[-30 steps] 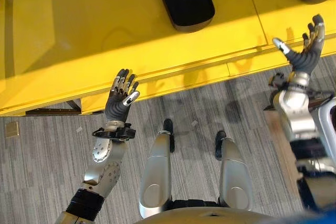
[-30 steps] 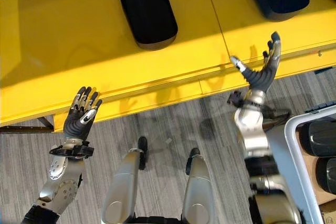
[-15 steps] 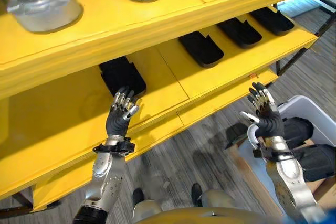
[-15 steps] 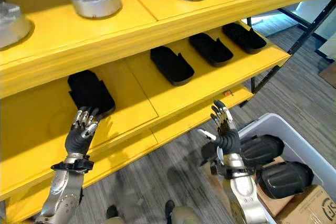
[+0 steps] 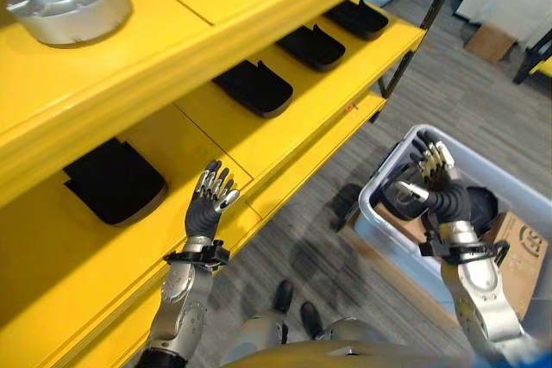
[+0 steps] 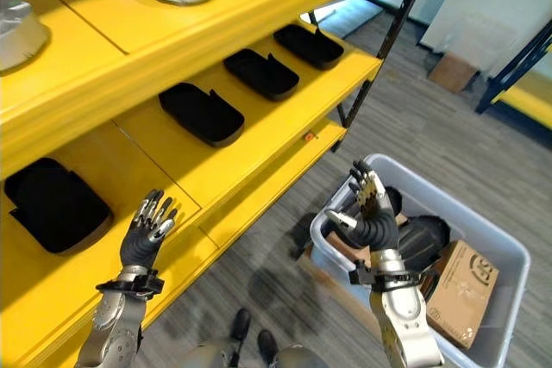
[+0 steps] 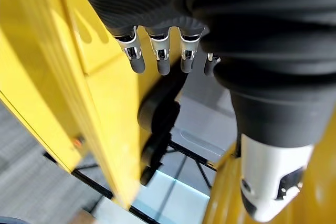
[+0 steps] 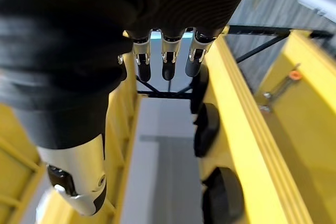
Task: Move parts from the plastic box to the shelf.
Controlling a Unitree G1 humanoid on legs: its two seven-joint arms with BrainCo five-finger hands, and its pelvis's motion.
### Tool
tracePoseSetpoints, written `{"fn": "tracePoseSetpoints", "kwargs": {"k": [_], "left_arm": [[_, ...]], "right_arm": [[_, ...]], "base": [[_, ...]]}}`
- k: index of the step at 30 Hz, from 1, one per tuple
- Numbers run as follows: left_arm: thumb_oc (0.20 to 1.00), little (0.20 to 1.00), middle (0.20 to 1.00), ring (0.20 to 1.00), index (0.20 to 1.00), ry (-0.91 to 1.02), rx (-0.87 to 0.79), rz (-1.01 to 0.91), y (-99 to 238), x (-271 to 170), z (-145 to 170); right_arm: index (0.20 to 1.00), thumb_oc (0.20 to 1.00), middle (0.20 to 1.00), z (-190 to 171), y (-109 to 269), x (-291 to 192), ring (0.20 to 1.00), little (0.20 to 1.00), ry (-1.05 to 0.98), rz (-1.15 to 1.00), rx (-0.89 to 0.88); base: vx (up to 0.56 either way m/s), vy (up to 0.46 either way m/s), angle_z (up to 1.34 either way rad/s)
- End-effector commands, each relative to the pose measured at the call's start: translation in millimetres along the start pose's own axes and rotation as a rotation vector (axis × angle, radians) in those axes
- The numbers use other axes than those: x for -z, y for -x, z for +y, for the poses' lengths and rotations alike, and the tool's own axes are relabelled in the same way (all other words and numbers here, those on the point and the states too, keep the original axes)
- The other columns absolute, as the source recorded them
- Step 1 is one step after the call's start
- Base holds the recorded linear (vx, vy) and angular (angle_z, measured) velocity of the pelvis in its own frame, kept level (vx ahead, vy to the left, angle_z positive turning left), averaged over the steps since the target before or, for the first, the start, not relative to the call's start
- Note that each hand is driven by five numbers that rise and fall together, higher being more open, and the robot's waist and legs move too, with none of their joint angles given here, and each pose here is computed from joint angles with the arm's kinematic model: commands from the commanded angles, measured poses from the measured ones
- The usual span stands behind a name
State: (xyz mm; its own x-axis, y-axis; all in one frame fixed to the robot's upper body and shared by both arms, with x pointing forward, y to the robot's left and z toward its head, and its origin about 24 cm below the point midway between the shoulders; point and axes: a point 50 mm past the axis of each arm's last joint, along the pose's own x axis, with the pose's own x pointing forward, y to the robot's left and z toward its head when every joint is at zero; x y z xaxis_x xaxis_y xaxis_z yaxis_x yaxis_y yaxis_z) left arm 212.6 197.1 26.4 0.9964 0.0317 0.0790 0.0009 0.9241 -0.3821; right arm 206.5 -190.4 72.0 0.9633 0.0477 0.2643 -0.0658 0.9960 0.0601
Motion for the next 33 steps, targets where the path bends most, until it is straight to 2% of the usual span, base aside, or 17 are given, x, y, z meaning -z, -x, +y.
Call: {"fn": "tracePoseSetpoints", "kwargs": {"k": [1,13,17,24,28,33], "left_arm": [[1.000,1.000,1.000,1.000,1.000,-0.032,0.012,-0.110,0,-20,3],[1.000,1.000,1.000,1.000,1.000,-0.071,0.013,-0.186,-20,-35,-5],[1.000,1.000,1.000,1.000,1.000,-0.072,-0.012,-0.193,-20,-39,-1],[1.000,1.000,1.000,1.000,1.000,-0.079,-0.049,-0.186,-15,-41,9],[1.000,1.000,1.000,1.000,1.000,-0.011,-0.068,-0.160,-10,-31,9],[1.000,1.000,1.000,1.000,1.000,0.011,-0.057,-0.126,-8,-21,4]], "right_arm": [[1.000,1.000,1.000,4,-15,-14,1.000,1.000,-0.036,-0.086,-0.046],[1.000,1.000,1.000,38,-32,-16,1.000,1.000,-0.094,-0.101,-0.163],[1.000,1.000,1.000,51,-38,-15,1.000,1.000,-0.093,-0.106,-0.192],[1.000,1.000,1.000,54,-44,-16,1.000,1.000,-0.074,-0.106,-0.217],[1.000,1.000,1.000,35,-44,-24,1.000,1.000,-0.035,-0.131,-0.207],[1.000,1.000,1.000,30,-40,-24,1.000,1.000,-0.032,-0.132,-0.189]], "base": [[0.03,0.109,-0.41],[-0.04,0.135,-0.77],[-0.04,-0.030,-1.48],[0.13,-0.207,-0.72],[0.23,-0.656,-0.53],[0.04,-0.270,-0.53]]}}
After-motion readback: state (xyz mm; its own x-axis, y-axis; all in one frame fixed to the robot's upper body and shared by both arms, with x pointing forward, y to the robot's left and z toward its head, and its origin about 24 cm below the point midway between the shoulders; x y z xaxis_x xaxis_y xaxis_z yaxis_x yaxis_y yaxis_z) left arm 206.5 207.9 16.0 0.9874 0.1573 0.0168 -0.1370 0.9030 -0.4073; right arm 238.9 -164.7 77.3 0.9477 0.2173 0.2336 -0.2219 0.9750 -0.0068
